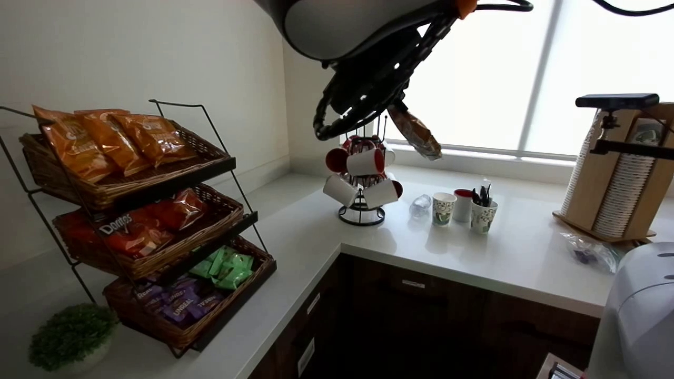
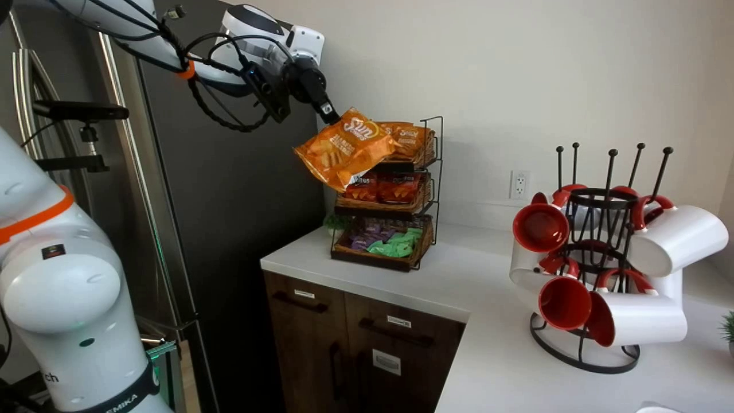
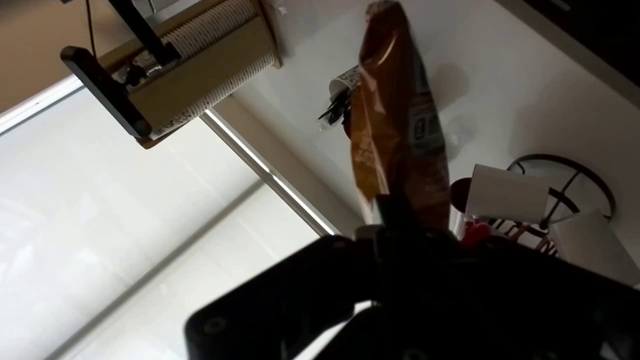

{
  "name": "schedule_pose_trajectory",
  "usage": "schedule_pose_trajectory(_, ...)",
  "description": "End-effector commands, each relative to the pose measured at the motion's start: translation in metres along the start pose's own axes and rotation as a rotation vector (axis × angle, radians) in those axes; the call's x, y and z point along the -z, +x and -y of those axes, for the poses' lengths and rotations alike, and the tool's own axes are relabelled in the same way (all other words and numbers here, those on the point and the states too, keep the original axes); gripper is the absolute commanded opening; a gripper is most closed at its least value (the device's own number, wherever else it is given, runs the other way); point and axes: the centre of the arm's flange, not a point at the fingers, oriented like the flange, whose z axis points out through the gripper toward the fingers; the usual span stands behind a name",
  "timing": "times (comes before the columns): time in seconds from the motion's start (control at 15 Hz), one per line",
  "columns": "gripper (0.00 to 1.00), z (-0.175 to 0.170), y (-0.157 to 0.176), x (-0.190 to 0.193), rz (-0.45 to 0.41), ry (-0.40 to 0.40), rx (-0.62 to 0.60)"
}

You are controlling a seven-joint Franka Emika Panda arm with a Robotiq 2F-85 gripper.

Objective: Take the snack packet off of the rack and put it on the counter

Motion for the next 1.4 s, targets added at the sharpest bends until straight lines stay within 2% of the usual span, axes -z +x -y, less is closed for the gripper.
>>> schedule_pose_trajectory(0.0,0.01,0.001,0.0,0.004,-0.006,0.004,0.001)
schedule_pose_trajectory(0.2,0.0,0.002,0.0,0.009,-0.014,0.009,0.003)
schedule_pose_trajectory(0.33,0.0,0.009,0.009,0.004,-0.063,-0.055,-0.057)
schedule_pose_trajectory(0.4,0.0,0.009,0.012,-0.004,-0.054,-0.072,-0.057)
schedule_pose_trajectory(0.53,0.0,0.01,0.025,-0.039,-0.043,-0.135,-0.108)
schedule_pose_trajectory(0.87,0.0,0.008,0.036,-0.144,0.088,-0.272,-0.171)
schedule_pose_trajectory(1.07,0.0,0.014,0.029,-0.208,0.184,-0.336,-0.194)
schedule_pose_trajectory(1.33,0.0,0.023,0.014,-0.295,0.231,-0.41,-0.213)
